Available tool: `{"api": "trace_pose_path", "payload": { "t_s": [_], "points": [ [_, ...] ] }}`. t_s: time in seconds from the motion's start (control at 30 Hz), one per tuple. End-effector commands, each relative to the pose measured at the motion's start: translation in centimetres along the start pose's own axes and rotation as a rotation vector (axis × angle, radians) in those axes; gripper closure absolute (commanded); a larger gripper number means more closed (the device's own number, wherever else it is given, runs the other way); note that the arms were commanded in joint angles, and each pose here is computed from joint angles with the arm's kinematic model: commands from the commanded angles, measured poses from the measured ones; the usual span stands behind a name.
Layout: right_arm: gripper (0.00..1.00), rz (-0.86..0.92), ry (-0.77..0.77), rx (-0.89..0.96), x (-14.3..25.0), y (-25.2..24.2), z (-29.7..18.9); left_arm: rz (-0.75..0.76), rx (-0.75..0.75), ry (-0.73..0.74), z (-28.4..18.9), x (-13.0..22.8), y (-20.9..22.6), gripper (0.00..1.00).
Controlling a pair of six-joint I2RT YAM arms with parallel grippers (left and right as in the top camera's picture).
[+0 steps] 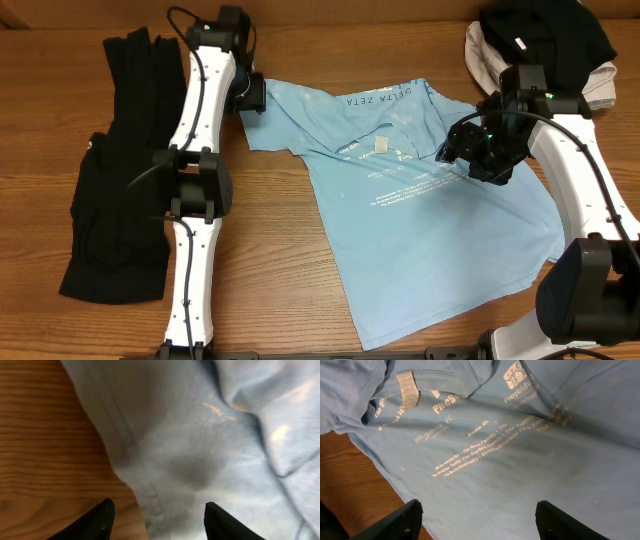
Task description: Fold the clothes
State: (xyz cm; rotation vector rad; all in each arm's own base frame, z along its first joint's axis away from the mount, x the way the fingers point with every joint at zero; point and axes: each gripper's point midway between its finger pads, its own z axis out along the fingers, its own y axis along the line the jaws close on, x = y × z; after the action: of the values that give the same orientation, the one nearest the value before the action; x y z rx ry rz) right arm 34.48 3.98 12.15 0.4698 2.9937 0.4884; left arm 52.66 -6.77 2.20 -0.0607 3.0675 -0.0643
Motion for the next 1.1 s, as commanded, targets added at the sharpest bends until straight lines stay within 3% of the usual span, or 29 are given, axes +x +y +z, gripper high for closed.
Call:
{"api": "trace_pose_path", "payload": {
  "t_s": [0.0,0.5,0.6,0.63,0.8,1.07],
  "points": [
    [0.24,-0.032,-0.053,-0.009,-0.7,0.7,-1.4,-0.015,0.018,0.021,1.1,0.3,-0.3,0.43],
    [0.23,-0.035,-0.059,-0.011,-0.8,0.7,-1.4,-0.029,0.004,0.078,4.0,1.4,0.0,0.51],
    [0.23,-0.034,-0.057,-0.011,-0.8,0.7,-1.4,-0.028,0.003,0.084,4.2,1.6,0.1,0.63],
    [0.24,-0.033,-0.054,-0.010,-0.7,0.7,-1.4,-0.028,0.003,0.084,4.2,1.6,0.1,0.72],
    [0.24,-0.029,-0.033,-0.004,-0.2,0.6,-1.3,-0.027,-0.015,0.081,4.2,1.5,0.4,0.95],
    [0.27,-0.079,0.031,0.008,1.9,1.9,-0.1,-0.041,-0.115,0.084,2.7,1.7,3.1,0.96]
  ]
}}
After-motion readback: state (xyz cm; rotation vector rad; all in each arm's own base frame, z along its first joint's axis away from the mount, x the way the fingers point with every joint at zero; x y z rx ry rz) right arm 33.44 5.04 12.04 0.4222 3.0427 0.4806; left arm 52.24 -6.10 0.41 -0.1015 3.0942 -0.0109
